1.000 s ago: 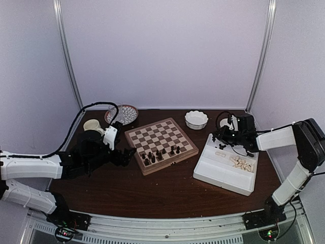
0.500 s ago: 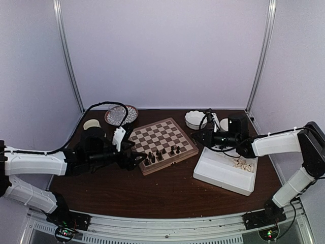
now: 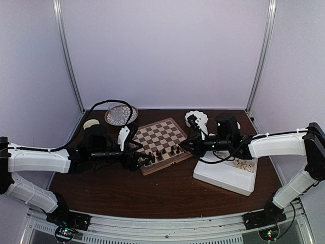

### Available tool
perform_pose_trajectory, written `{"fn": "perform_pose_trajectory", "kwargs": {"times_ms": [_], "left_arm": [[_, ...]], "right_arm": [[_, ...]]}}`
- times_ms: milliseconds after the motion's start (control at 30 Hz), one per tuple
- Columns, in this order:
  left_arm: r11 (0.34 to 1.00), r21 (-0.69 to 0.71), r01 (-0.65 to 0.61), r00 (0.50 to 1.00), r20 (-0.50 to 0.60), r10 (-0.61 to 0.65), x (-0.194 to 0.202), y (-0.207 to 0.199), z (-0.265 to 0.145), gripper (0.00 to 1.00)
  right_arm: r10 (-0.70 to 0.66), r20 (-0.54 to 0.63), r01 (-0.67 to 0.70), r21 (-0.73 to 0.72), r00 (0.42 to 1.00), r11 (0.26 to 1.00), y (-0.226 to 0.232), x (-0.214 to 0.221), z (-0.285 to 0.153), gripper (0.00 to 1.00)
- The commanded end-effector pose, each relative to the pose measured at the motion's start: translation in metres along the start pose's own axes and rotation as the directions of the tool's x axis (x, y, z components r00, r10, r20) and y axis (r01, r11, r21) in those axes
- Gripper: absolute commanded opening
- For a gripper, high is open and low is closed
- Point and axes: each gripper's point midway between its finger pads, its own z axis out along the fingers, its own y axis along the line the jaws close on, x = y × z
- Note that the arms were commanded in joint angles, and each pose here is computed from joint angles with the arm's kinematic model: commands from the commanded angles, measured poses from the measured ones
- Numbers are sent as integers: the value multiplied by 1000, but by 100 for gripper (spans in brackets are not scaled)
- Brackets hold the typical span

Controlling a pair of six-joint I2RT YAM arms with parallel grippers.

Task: Set up the chess pieces on the board
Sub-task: Place the queen at the center of the board.

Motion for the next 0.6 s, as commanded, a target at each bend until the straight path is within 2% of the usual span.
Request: {"fn": "perform_pose_trajectory", "kwargs": {"times_ms": [0, 300, 400, 567], "left_arm": [[998, -60, -30, 998, 62, 34, -19, 7, -5, 88], [954, -300, 29, 998, 65, -10, -16, 47, -18, 88], [920, -388, 44, 998, 60, -22, -13, 62, -25, 88], [906, -421, 43, 998, 65, -17, -13, 67, -30, 88]], "right_arm": [[-62, -167, 73, 58, 984, 996, 6, 41, 13, 19], [-125, -389, 169, 82, 913, 982, 13, 112, 37, 19], [-137, -432, 198, 100, 891, 975, 9, 122, 46, 19], [-142, -466, 233, 143, 873, 962, -2, 129, 60, 19]]}}
